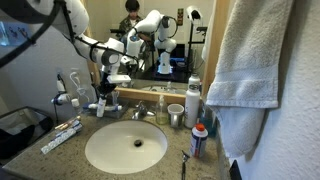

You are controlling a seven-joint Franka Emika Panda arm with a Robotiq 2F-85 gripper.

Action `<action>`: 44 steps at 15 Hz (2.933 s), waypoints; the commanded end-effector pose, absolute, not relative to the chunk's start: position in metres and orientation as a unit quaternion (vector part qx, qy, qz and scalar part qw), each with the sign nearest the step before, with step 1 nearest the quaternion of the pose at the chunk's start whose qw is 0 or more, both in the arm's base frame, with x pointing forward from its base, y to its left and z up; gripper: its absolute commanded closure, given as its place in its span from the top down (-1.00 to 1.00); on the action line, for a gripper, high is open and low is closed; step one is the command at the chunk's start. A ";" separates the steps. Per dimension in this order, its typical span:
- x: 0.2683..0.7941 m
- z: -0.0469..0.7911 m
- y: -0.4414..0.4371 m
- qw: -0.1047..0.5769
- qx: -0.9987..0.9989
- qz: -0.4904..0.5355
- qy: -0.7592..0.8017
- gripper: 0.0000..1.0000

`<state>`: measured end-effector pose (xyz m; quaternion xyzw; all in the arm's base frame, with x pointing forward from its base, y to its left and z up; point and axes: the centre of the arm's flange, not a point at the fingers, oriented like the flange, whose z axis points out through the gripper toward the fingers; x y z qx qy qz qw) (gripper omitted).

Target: Move the tube to the right

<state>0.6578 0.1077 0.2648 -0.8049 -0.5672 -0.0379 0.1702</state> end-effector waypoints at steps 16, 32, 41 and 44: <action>0.669 0.315 0.056 0.088 -0.885 -0.084 -0.450 -0.98; 0.666 0.278 0.050 0.090 -0.897 -0.089 -0.424 -0.98; 0.675 0.265 0.065 0.062 -0.899 -0.111 -0.420 -0.98; 0.674 0.262 0.069 0.048 -0.899 -0.103 -0.423 -0.98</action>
